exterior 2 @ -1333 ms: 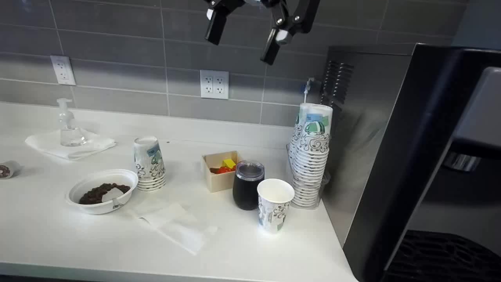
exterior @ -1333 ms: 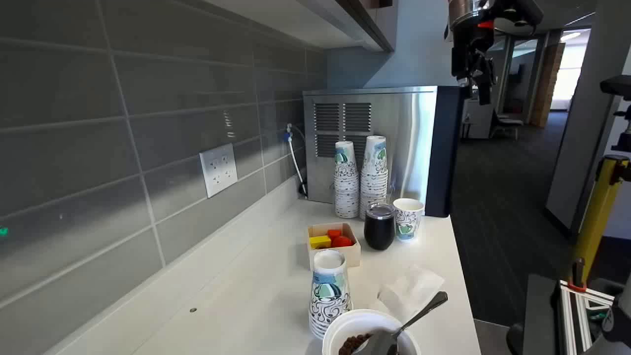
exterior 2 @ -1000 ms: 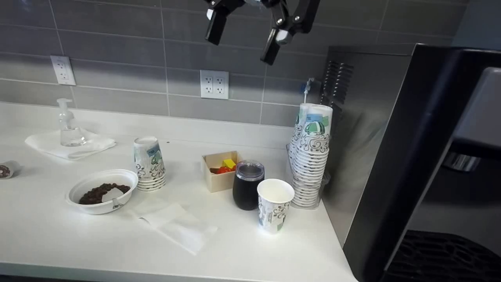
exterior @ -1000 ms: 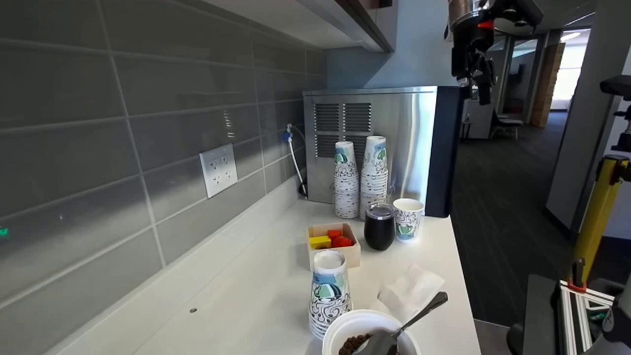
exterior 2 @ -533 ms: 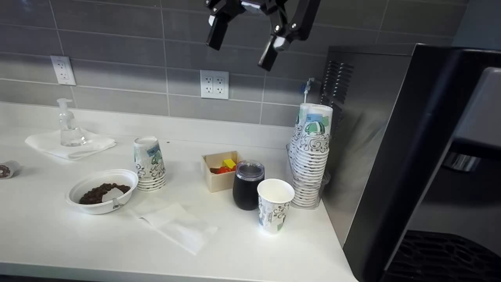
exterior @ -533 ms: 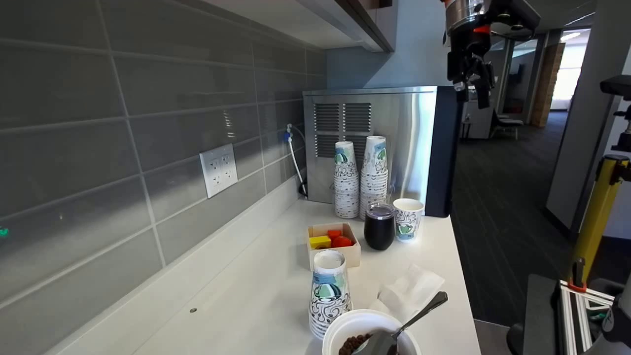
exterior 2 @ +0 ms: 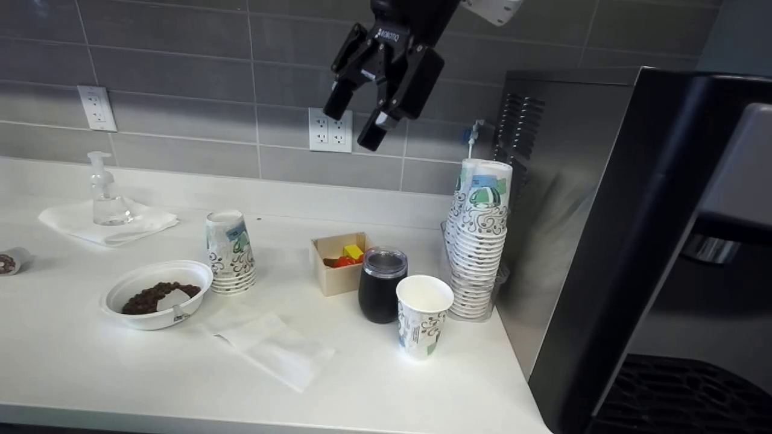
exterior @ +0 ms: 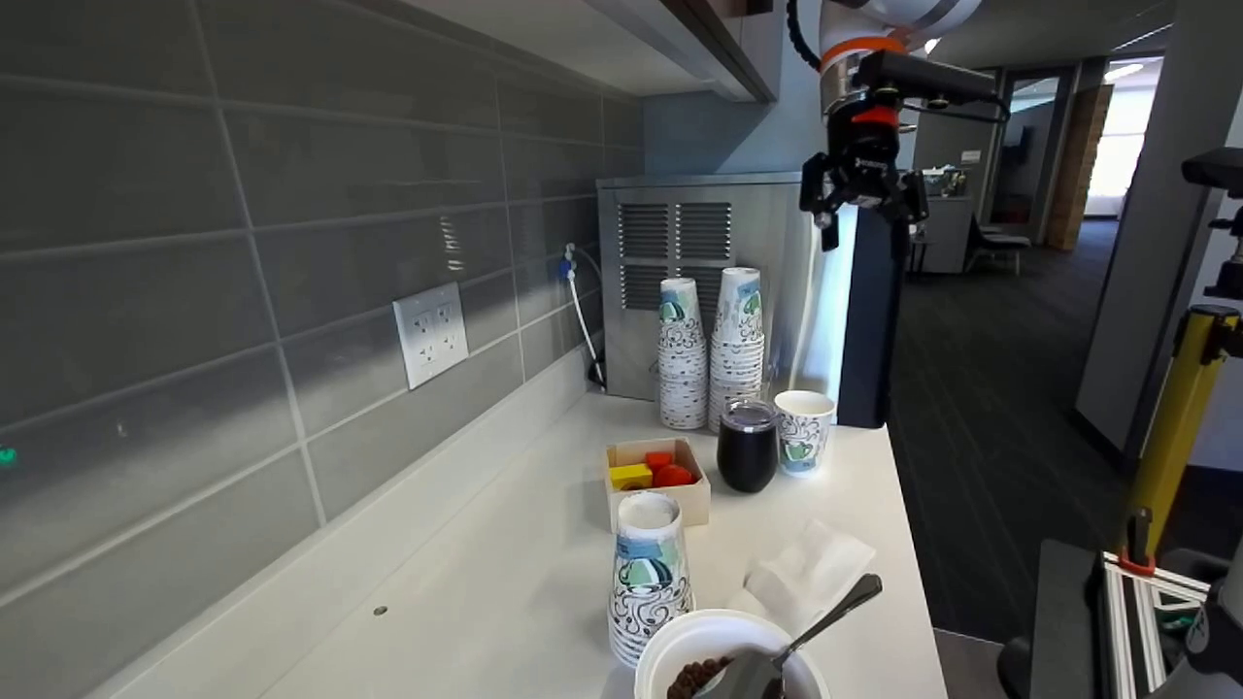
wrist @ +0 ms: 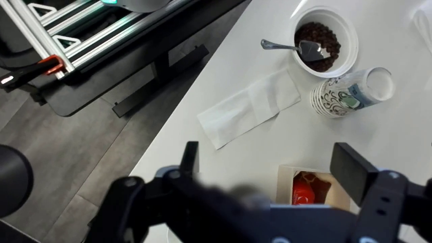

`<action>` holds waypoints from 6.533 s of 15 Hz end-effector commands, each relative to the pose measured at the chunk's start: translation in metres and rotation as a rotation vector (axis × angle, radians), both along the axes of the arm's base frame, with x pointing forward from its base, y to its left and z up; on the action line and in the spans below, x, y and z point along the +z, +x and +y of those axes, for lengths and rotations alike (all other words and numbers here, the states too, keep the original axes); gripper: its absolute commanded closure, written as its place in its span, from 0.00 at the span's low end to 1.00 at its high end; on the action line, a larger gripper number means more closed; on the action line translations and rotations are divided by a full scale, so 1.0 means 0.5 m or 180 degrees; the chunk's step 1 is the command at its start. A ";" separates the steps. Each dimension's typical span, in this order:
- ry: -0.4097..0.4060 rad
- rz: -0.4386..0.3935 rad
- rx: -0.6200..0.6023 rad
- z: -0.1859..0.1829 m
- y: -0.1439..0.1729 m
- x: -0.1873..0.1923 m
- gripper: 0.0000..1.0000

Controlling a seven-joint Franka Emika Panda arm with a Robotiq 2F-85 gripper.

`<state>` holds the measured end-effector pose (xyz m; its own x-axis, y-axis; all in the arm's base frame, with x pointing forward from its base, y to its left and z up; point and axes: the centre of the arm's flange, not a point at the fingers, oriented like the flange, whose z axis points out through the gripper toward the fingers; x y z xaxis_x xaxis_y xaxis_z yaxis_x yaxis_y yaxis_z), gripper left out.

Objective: Remove the lid from the coffee mug

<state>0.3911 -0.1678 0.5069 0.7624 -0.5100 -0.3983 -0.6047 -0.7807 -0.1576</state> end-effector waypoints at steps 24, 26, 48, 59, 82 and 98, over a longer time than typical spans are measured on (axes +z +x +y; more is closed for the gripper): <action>-0.1148 -0.0267 -0.2424 0.098 0.171 -0.322 0.00; -0.1217 -0.0221 -0.2523 0.096 0.167 -0.338 0.00; -0.1473 -0.0086 -0.2824 0.079 0.240 -0.410 0.00; -0.1475 0.0111 -0.2762 0.065 0.243 -0.431 0.00; -0.1444 0.0103 -0.2830 0.071 0.226 -0.420 0.00; -0.1440 0.0160 -0.2769 0.091 0.232 -0.443 0.00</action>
<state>0.5062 -0.1259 0.2854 0.0513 -0.9978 -0.0426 -0.9950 -0.0547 0.0835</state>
